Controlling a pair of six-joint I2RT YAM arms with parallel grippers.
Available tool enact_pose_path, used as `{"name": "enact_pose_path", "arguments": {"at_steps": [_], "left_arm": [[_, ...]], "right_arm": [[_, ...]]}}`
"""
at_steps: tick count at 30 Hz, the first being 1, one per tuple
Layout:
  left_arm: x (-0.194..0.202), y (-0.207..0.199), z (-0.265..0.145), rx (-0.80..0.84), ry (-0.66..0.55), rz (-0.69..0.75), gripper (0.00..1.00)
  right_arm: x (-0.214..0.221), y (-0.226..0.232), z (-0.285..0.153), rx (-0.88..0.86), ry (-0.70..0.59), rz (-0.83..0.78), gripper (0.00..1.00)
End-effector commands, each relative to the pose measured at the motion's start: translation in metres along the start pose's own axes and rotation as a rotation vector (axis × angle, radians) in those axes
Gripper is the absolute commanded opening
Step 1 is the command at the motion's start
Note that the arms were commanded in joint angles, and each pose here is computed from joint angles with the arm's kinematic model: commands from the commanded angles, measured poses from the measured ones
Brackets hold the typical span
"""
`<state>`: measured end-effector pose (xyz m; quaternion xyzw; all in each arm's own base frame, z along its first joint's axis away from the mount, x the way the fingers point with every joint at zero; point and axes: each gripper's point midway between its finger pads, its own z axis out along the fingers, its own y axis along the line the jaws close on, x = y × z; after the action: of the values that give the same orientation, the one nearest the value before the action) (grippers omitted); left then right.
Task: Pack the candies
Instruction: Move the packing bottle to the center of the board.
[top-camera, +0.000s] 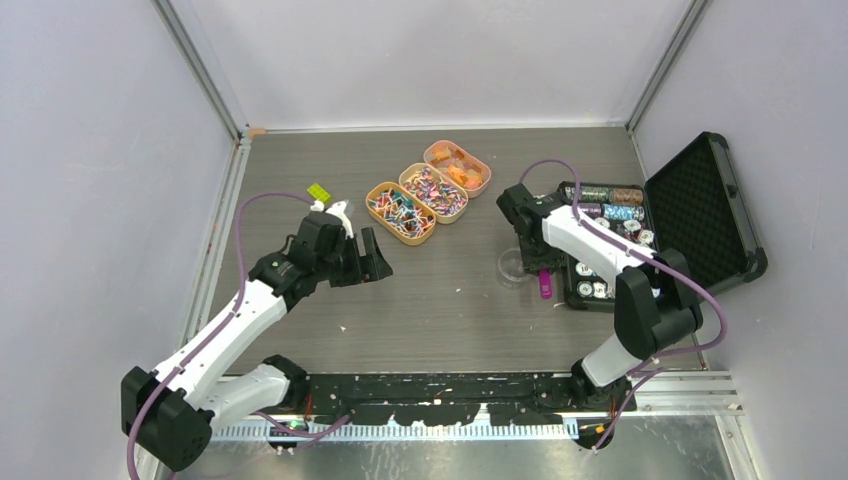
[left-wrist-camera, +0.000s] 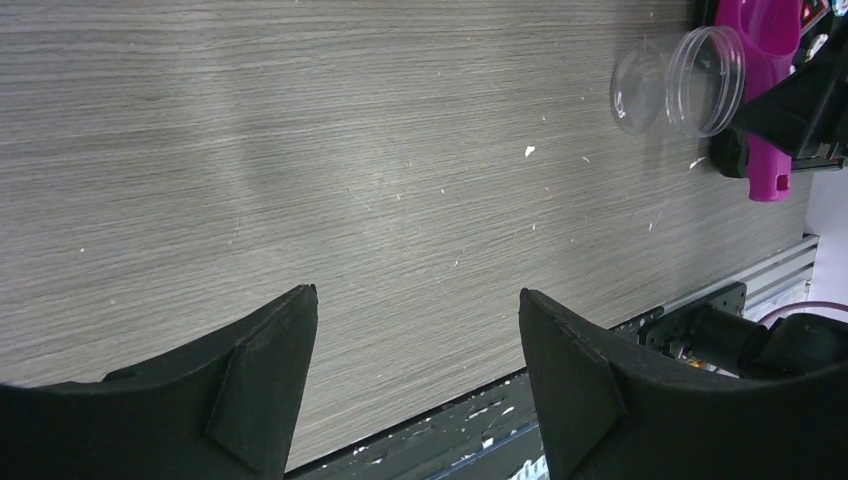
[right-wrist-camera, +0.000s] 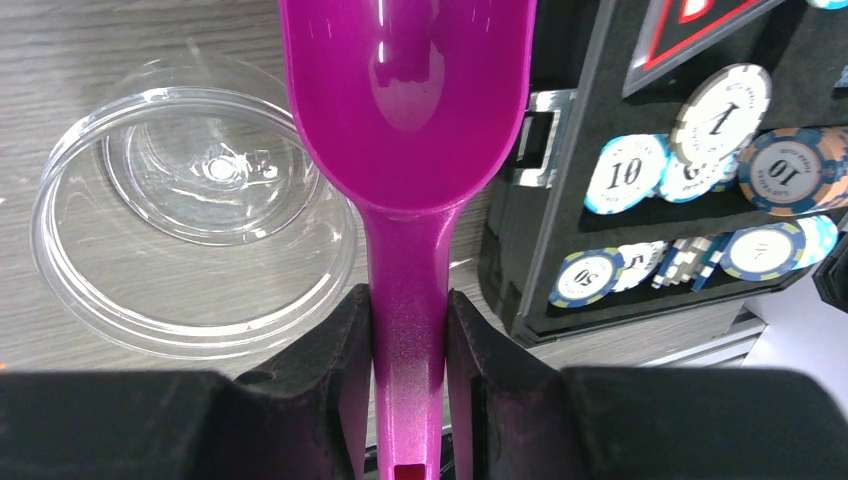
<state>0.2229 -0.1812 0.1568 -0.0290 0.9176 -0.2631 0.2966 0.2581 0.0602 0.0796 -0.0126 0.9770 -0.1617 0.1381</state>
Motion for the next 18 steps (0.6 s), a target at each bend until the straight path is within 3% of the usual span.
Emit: {"name": "enact_pose_path", "arguments": {"at_steps": [1, 11, 18], "left_arm": [[-0.015, -0.013, -0.005, 0.031, -0.041, -0.003, 0.75], [-0.014, -0.016, 0.005, 0.033, -0.006, -0.009, 0.74], [-0.029, -0.023, -0.002, 0.048, -0.046, 0.034, 0.74]], "right_arm": [[0.002, 0.019, -0.013, -0.054, -0.017, -0.017, 0.01], [0.003, 0.084, -0.035, -0.303, -0.058, 0.023, 0.00], [-0.007, 0.078, -0.046, -0.298, -0.121, -0.035, 0.01]]}}
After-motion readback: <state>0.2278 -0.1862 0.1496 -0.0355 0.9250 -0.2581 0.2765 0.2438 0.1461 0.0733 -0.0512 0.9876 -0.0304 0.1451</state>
